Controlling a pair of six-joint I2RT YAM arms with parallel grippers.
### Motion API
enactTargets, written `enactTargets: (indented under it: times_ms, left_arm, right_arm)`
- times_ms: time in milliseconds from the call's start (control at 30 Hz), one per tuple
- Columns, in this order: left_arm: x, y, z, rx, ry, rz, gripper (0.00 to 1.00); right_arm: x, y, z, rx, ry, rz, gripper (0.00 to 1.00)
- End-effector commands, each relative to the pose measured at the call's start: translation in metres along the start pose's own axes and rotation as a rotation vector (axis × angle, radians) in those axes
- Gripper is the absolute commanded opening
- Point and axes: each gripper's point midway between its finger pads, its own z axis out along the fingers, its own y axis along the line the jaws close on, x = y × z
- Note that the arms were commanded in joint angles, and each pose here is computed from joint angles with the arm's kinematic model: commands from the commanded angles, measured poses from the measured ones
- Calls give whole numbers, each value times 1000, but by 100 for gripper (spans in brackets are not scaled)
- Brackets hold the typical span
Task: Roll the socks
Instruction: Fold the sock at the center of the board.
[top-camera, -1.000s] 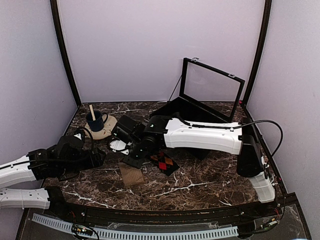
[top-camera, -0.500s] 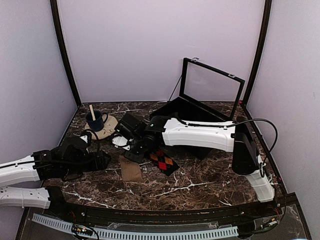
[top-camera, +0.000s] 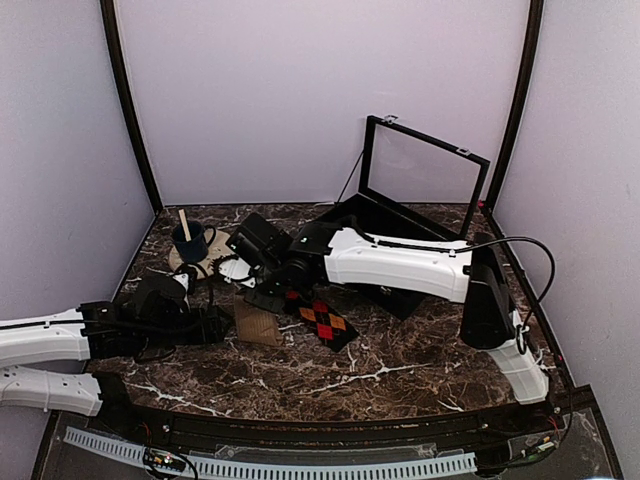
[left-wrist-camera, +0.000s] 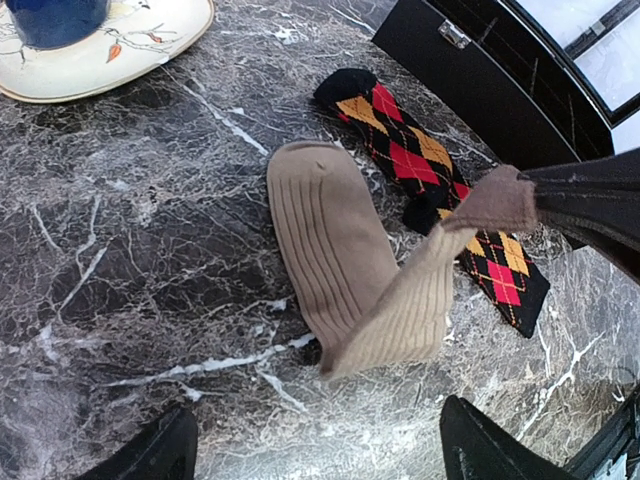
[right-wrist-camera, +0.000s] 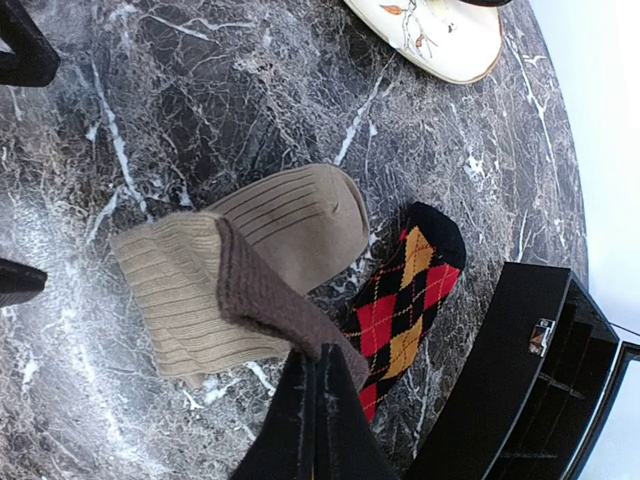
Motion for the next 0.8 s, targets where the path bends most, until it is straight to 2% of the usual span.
enactTargets:
  times_ms: [0,267,500,600,767]
  left_arm:
    - [-1,-7,4,27,-4,30,86]
    - [-13,-2,1,-2,-64,1,86]
    - [-29,14,-8,-41,-194,-135,86]
    - [-26,16,0,-46,-187,-181,85]
    - [-20,1,20,15,-130,-210,78]
  right_arm:
    - [-5,-14,7,53,-15,-12,0]
    - [-16,-25,-25,84,-65,7,0]
    - [-4,5,-51,67,-63,-11,0]
    - [6,20,-59,43,-64,-12,0]
    - [16,49,-77,-23,-70,-18,0]
